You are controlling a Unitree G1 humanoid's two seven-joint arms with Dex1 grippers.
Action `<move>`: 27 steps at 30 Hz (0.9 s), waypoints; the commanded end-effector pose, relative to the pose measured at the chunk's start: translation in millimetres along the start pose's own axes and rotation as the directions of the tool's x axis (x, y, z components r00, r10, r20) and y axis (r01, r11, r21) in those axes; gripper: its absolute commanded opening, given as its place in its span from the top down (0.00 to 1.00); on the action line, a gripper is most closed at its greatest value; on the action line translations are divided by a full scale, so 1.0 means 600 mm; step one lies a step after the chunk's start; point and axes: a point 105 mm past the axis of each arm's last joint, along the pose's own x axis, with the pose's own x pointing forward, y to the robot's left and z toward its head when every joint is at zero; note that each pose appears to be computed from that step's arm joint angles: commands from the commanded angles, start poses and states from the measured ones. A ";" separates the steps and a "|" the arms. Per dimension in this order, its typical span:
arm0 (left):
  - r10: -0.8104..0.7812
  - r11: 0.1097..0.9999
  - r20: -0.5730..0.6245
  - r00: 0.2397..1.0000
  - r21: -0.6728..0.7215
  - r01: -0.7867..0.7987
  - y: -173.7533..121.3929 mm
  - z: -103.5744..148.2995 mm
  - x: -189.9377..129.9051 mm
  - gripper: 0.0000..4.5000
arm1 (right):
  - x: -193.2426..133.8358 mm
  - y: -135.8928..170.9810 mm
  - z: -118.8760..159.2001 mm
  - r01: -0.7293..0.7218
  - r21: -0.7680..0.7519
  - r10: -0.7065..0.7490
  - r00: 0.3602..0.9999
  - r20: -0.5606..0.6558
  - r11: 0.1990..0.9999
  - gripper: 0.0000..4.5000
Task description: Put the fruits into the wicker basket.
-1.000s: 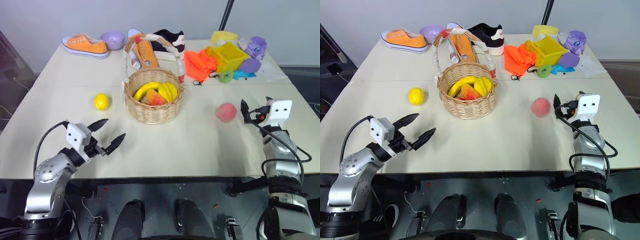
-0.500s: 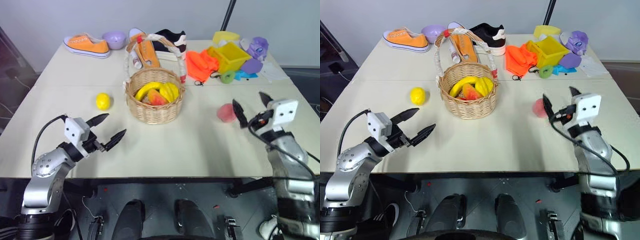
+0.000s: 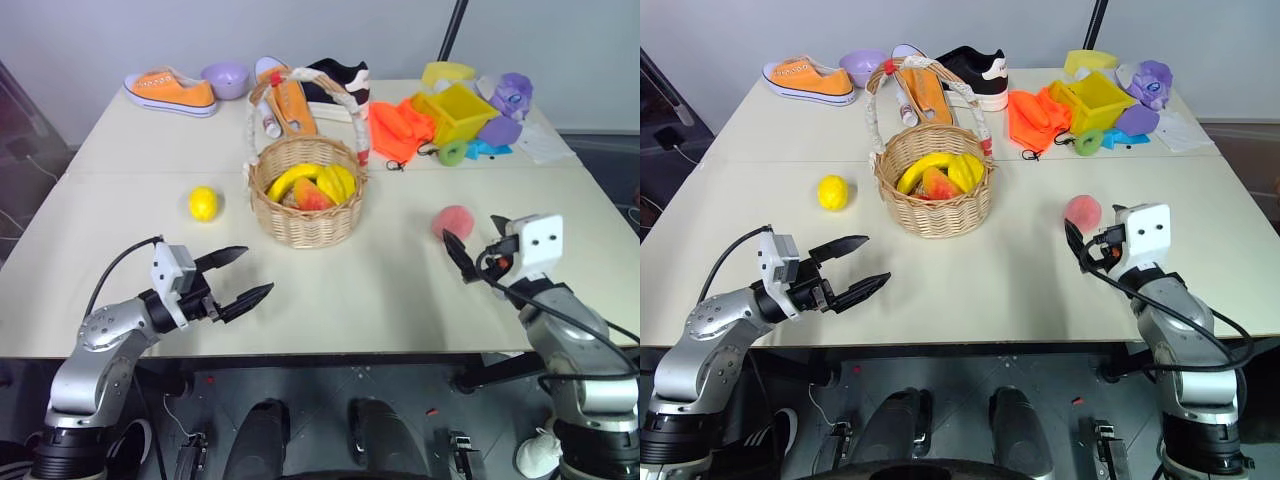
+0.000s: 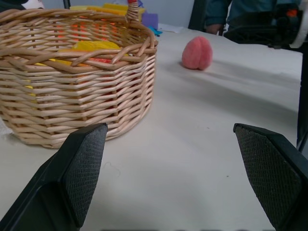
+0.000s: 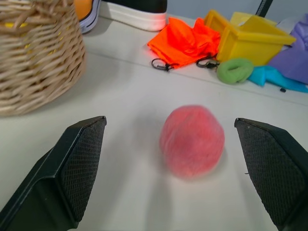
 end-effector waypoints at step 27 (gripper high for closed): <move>0.059 0.998 0.078 0.995 0.005 -0.059 -0.009 0.021 0.010 0.00 | 0.119 -0.043 -0.054 -0.078 0.023 0.081 0.957 -0.280 0.997 0.39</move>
